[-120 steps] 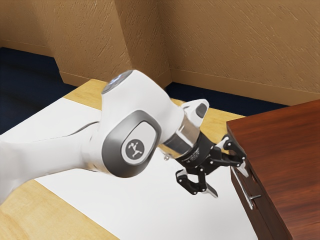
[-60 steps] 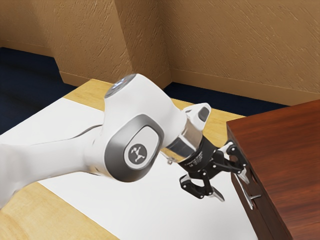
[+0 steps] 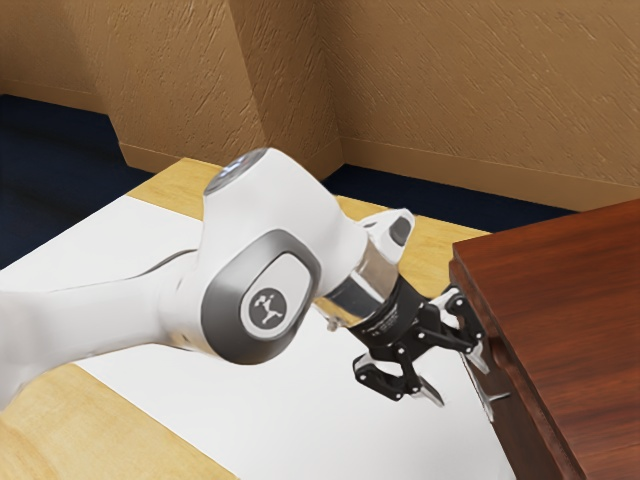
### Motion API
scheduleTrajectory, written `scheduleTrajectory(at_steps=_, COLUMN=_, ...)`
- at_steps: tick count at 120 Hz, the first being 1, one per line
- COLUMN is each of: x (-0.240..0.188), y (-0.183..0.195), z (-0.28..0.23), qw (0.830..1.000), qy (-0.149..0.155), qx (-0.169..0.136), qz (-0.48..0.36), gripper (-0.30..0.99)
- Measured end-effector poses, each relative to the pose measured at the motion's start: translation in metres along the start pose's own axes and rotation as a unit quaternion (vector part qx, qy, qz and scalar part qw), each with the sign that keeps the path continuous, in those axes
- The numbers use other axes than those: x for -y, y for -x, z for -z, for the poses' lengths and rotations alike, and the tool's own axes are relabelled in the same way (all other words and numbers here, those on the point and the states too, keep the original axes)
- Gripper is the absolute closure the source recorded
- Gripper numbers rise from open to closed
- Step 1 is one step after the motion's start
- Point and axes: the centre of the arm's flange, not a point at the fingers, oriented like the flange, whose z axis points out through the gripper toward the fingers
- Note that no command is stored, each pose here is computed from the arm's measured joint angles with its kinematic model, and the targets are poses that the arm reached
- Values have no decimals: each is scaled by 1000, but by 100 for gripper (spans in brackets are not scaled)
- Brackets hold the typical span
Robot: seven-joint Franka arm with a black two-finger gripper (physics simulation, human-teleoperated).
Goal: Pull the drawer handle with one arm to open the drawer
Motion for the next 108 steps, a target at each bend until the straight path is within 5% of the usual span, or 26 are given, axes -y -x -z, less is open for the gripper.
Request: scheduleTrajectory(at_steps=108, x=37, y=10, z=30, qw=999, qy=-33, qx=-8, qz=19, gripper=33)
